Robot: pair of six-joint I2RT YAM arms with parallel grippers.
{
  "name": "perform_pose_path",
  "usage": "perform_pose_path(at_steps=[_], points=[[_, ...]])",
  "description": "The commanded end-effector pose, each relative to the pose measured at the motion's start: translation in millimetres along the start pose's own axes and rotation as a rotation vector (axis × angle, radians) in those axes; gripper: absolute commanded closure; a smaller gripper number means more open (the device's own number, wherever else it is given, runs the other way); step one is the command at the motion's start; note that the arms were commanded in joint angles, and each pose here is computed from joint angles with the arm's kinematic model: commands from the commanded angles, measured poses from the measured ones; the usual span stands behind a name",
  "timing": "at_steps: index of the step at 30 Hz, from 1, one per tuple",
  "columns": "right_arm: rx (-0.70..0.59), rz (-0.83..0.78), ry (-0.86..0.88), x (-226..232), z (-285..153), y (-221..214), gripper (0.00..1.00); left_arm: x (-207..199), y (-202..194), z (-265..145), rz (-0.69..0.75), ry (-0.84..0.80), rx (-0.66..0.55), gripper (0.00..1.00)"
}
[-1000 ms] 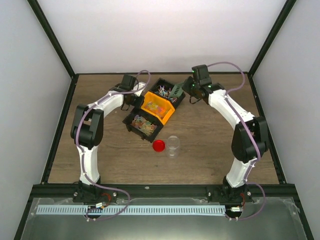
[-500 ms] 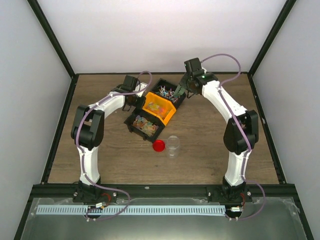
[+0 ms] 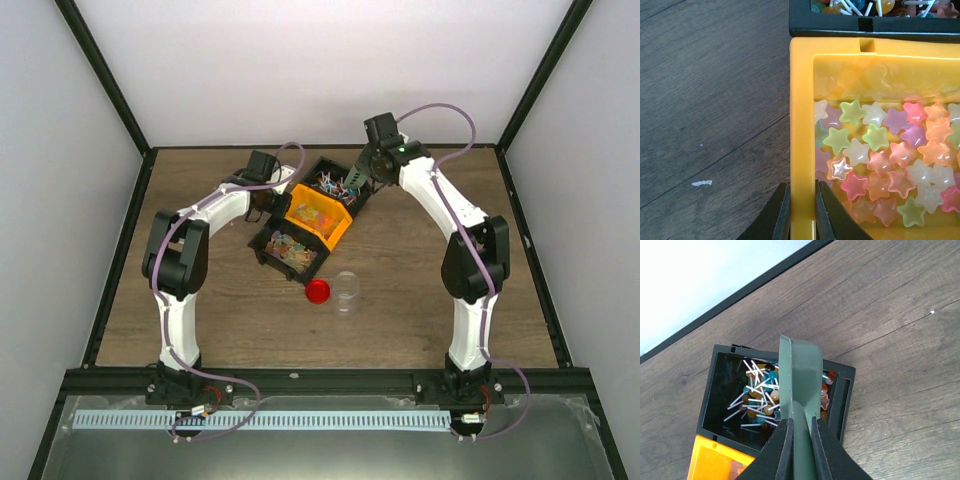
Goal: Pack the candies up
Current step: Scoop the fake candies from the storage box.
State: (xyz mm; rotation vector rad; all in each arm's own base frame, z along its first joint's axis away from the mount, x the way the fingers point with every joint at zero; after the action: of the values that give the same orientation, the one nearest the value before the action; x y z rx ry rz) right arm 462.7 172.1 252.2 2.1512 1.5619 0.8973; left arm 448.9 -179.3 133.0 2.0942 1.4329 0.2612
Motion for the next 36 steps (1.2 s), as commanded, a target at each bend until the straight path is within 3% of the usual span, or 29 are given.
perform_pose_path(at_steps=[1, 12, 26, 36], points=[[0.127, -0.057, -0.138, -27, 5, -34, 0.99, -7, -12, 15, 0.025, -0.007, 0.038, 0.96], [0.128, -0.024, -0.002, -26, -11, -48, 0.99, -8, -12, 12, 0.021, -0.009, 0.032, 0.96], [0.195, -0.022, 0.021, -4, 17, -22, 0.99, -8, -13, 10, 0.023, -0.007, 0.021, 0.96], [0.309, -0.012, 0.002, -17, 61, -47, 0.99, -10, -11, 7, 0.027, -0.022, 0.008, 0.96]])
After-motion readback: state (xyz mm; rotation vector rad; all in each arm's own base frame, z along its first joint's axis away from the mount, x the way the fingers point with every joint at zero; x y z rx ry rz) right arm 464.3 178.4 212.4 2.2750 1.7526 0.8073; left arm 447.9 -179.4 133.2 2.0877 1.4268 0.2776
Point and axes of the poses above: each gripper's point midway between its finger pads, its own z axis out along the fingers, its own x axis along the line the jaws close on, y = z × x, the point moved 7 cm from there along -z, back along the fingers, and after that the axes turned 9 degrees about -z, right-handed, at the moved point
